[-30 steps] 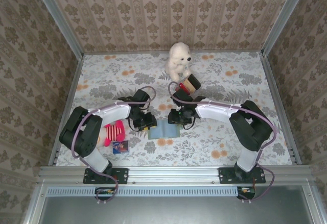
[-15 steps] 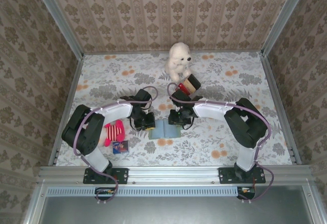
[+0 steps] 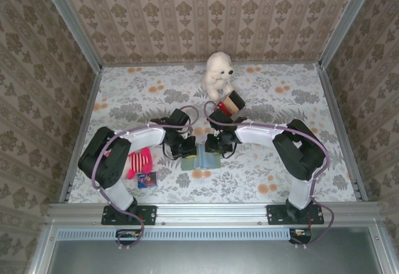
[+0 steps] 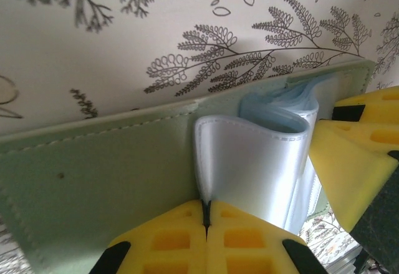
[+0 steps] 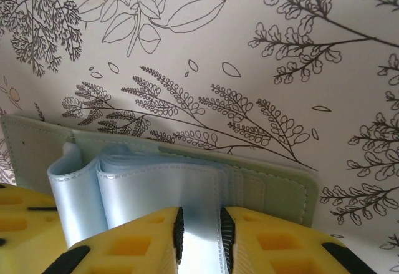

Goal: Take the credit cards out of the card holder

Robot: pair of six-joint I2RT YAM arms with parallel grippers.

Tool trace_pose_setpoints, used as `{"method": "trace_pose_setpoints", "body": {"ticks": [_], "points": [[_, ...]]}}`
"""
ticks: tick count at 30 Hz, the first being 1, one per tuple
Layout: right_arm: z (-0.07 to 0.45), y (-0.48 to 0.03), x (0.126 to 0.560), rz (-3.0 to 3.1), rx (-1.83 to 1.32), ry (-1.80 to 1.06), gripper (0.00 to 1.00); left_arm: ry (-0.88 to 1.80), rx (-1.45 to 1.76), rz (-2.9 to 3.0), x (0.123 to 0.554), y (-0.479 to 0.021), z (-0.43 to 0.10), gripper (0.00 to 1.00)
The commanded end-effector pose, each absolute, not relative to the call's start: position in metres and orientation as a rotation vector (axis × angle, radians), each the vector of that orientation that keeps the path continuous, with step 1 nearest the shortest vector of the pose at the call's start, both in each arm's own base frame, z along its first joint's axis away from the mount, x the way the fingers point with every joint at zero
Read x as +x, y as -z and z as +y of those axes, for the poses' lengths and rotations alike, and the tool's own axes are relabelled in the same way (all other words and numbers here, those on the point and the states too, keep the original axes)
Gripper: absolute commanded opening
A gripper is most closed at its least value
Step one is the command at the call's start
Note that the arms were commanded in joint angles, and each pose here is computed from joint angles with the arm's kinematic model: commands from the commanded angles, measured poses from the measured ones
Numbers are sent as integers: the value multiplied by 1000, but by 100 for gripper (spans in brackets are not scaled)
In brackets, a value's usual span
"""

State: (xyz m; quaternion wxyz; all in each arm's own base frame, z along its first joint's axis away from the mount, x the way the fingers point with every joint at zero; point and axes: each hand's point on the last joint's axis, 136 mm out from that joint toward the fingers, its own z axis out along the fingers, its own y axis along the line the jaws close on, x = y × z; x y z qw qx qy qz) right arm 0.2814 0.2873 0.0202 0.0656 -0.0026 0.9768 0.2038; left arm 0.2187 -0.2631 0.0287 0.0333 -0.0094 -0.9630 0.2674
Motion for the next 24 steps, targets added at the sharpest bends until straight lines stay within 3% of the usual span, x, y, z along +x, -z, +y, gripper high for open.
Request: {"method": "trace_pose_setpoints", "body": {"ticks": [1, 5, 8, 13, 15, 24], "points": [[277, 9, 259, 3068, 23, -549, 26, -885, -52, -2929, 220, -34, -277, 0], [282, -5, 263, 3027, 24, -601, 24, -890, -38, -2940, 222, -38, -280, 1], [283, -38, 276, 2920, 36, -653, 25, -893, -38, -2988, 230, -53, -279, 11], [264, -93, 296, 2767, 66, -628, 37, -813, -25, -3104, 247, -85, -262, 37], [257, -115, 302, 2696, 35, -634, 47, -757, -13, -3157, 254, -100, -251, 50], [180, -226, 329, 2298, 4, -431, 71, -566, 82, -3440, 298, -159, -183, 71]]}}
